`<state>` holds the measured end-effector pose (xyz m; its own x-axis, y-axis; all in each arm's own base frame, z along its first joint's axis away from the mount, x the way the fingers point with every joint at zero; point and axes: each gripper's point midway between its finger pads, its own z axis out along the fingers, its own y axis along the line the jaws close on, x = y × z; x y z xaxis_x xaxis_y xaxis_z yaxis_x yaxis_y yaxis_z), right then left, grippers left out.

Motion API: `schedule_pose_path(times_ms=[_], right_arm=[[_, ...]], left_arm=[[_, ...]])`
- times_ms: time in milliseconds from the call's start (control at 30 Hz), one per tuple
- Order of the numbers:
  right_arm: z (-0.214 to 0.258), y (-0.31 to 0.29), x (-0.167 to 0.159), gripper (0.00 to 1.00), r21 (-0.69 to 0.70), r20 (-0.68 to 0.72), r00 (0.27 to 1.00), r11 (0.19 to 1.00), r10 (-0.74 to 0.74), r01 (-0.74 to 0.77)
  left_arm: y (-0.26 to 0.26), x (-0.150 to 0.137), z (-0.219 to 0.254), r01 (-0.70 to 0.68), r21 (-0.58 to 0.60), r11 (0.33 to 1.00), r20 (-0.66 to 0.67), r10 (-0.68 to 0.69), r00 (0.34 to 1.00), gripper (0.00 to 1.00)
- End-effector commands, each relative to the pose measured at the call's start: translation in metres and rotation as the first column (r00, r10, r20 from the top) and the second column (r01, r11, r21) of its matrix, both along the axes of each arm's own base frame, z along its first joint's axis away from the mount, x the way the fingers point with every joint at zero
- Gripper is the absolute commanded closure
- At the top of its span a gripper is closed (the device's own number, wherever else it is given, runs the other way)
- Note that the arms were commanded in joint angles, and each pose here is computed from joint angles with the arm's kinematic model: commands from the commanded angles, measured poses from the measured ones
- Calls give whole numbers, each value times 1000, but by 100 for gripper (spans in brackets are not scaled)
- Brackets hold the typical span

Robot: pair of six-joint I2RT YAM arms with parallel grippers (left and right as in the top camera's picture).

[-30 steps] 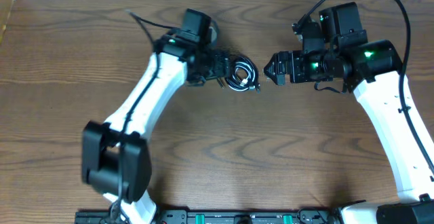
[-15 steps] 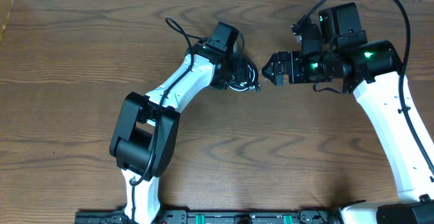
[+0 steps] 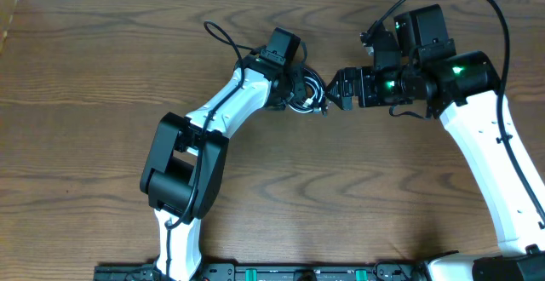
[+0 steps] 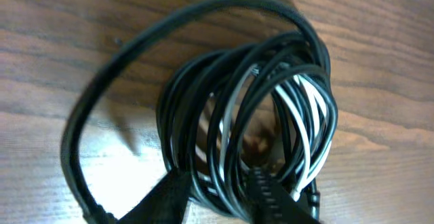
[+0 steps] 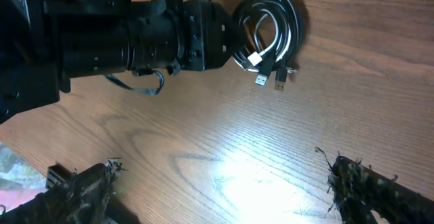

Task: Untangle cables
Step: 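Grasp the black and white cable coil with both grippers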

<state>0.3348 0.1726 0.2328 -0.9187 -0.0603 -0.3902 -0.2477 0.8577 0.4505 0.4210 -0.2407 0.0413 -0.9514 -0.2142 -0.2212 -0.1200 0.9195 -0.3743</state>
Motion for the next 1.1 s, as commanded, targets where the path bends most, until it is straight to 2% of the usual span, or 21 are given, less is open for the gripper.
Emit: schedule_pose_path(times_ms=[0, 467, 600, 900, 1067], right_arm=[[8, 5, -2, 1, 16, 9, 1000, 1000, 6, -6], [7, 5, -2, 1, 16, 6, 1000, 1000, 6, -6], [7, 5, -3, 1, 15, 2, 1000, 1000, 6, -6], [7, 5, -3, 1, 15, 2, 1000, 1000, 6, -6], [6, 4, -4, 1, 13, -5, 1000, 1000, 6, -6]], left_arm=[[4, 11, -1, -18, 28, 999, 37, 17, 999, 63], [2, 13, -4, -16, 24, 1000, 46, 15, 999, 64], [5, 14, -5, -22, 41, 999, 53, 20, 998, 70], [-5, 8, -7, 1, 45, 999, 51, -3, 999, 70], [-4, 8, -15, -8, 105, 994, 65, 1, 998, 69]])
